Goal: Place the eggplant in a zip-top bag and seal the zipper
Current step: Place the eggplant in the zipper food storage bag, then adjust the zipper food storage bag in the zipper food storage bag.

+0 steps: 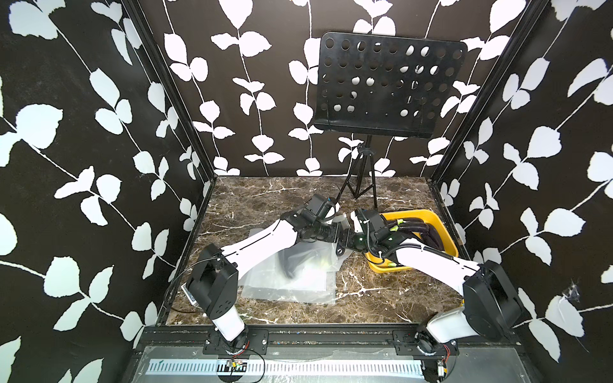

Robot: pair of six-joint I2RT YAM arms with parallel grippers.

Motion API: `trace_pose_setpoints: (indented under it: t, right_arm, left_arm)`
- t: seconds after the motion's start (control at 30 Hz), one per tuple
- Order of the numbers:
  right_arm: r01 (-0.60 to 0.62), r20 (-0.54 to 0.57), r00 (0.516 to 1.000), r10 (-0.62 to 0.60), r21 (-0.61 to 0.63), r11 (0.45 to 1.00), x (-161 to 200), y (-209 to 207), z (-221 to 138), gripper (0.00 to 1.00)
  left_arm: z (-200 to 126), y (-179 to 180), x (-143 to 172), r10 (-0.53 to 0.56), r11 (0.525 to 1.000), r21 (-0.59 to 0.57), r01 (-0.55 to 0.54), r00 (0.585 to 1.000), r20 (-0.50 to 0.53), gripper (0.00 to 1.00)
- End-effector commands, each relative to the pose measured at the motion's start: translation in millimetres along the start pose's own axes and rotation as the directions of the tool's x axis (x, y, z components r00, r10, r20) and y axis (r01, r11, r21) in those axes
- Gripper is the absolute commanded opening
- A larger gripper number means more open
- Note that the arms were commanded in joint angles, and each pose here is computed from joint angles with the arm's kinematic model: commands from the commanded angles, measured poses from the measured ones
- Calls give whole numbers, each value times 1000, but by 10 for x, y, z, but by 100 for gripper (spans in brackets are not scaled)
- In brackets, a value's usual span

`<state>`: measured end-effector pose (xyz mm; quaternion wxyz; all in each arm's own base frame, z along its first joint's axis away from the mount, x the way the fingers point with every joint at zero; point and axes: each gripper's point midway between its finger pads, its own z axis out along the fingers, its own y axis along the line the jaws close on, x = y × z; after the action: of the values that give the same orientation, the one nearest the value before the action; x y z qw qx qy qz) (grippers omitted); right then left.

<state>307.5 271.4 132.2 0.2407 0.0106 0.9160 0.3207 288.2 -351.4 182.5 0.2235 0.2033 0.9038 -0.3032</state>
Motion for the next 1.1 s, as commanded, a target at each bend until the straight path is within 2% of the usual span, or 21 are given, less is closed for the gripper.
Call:
trace_pose_setpoints:
  t: [0.0, 0.17, 0.3, 0.5, 0.57, 0.63, 0.7, 0.77, 0.87, 1.07]
  right_arm:
    - [79, -3, 997, -80, -24, 997, 22, 224, -55, 24]
    - [127, -85, 989, -124, 33, 991, 206, 171, -124, 41]
    - [139, 9, 990, -139, 4, 990, 24, 300, -387, 50]
    - [140, 147, 980, -130, -62, 988, -367, 513, -817, 53]
    - [139, 157, 978, -134, -21, 990, -415, 436, -880, 53]
    - [127, 150, 979, -137, 74, 989, -417, 188, -909, 52]
    - [101, 120, 986, -117, 130, 986, -362, -87, -831, 50]
    - [100, 86, 990, -112, 131, 986, -295, -185, -695, 48]
    - [113, 38, 992, -117, 112, 987, -193, -183, -478, 47]
    - [119, 15, 993, -120, 72, 990, -149, -134, -235, 41]
  left_arm:
    - [-230, -2, -126, -30, 999, 25, 28, 998, 61, 0]
    - [-254, 135, -189, -47, 999, 9, 46, 996, 79, 0]
    - [-224, 184, -122, -50, 999, -4, 50, 997, 56, 0]
    - [-115, 228, -11, -75, 997, 1, 75, 997, 20, 0]
    - [-117, 236, -3, -77, 997, -2, 77, 997, 20, 0]
    - [-148, 225, -23, -74, 997, -1, 74, 997, 33, 0]
    - [-175, 208, -45, -70, 998, 4, 70, 997, 43, 0]
    - [-188, 196, -60, -69, 998, 9, 68, 997, 47, 0]
    - [-200, 177, -65, -65, 998, 15, 64, 997, 48, 0]
    - [-246, 173, -79, -65, 998, 11, 64, 996, 59, 0]
